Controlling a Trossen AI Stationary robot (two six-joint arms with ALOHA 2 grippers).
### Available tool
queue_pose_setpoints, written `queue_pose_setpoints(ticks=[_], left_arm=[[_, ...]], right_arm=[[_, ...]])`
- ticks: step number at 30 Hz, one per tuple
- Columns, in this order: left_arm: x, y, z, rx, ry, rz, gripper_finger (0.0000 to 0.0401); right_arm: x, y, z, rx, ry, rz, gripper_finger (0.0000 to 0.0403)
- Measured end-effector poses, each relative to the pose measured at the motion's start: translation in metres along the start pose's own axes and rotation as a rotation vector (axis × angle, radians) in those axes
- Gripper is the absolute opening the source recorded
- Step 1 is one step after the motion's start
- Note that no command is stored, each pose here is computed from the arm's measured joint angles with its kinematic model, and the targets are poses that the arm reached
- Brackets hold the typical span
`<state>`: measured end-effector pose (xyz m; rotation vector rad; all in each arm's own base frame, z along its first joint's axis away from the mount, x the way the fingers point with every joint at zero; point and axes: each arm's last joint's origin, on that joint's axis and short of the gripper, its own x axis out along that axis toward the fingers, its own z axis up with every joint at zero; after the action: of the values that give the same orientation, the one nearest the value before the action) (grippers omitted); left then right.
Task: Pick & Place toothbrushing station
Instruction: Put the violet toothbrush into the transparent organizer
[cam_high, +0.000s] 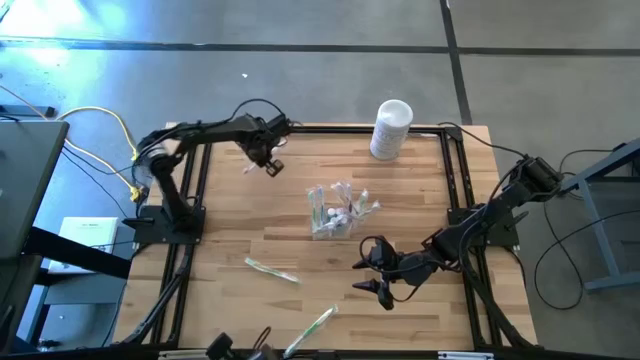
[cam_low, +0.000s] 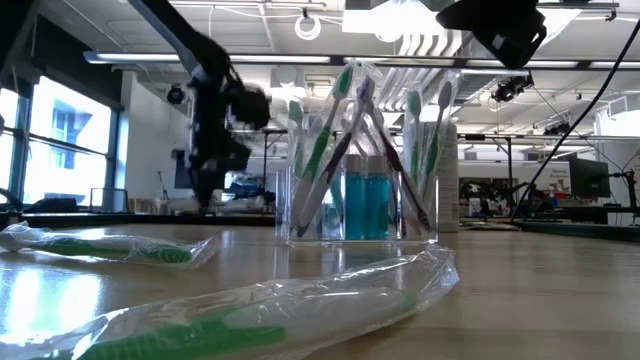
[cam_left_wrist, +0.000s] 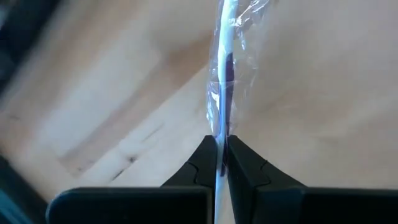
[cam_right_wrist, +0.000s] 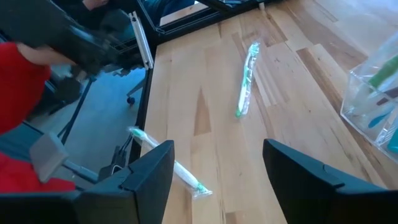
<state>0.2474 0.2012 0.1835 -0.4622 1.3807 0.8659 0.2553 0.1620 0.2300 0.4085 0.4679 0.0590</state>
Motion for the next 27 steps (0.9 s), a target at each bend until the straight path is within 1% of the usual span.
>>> queue_pose_setpoints(ticks=[2,4,6,8,12,15,17,20,23,27], left_arm=[[-0.025,-0.001,-0.005,0.009,-0.062,-0.014,0.0006],[-0.047,-0.003,-0.015,0.031,-0.100,-0.028,0.0005],[-0.073,-0.009,-0.025,0.044,-0.186,-0.057,0.0005],[-0.101,-0.013,-0.039,0.063,-0.268,-0.099,0.0005],[-0.146,-0.018,-0.074,0.072,-0.458,-0.224,0.0007],[-0.171,-0.019,-0.103,0.063,-0.625,-0.369,0.0008],[-0.177,-0.023,-0.123,0.074,-0.710,-0.475,0.0008],[-0.173,-0.032,-0.148,0.088,-0.816,-0.631,0.0008],[-0.161,-0.046,-0.168,0.110,-0.911,-0.770,0.0009],[-0.138,-0.071,-0.189,0.158,-1.026,-0.915,0.0009]], right_arm=[[0.000,0.001,-0.001,-0.002,0.001,0.004,0.0238],[-0.001,0.002,-0.001,-0.005,0.004,0.004,0.0238],[-0.001,0.002,-0.002,-0.006,0.008,0.001,0.0238],[-0.002,0.003,-0.003,-0.008,0.009,0.000,0.0238],[-0.003,0.006,-0.005,-0.008,0.001,-0.005,0.0238],[-0.006,0.010,-0.009,-0.015,-0.004,-0.003,0.0238],[-0.008,0.013,-0.011,-0.020,-0.011,-0.003,0.0238],[-0.010,0.017,-0.014,-0.029,-0.026,-0.015,0.0238],[-0.012,0.019,-0.016,-0.035,-0.037,-0.022,0.0238],[-0.013,0.020,-0.016,-0.038,-0.040,-0.025,0.0238]])
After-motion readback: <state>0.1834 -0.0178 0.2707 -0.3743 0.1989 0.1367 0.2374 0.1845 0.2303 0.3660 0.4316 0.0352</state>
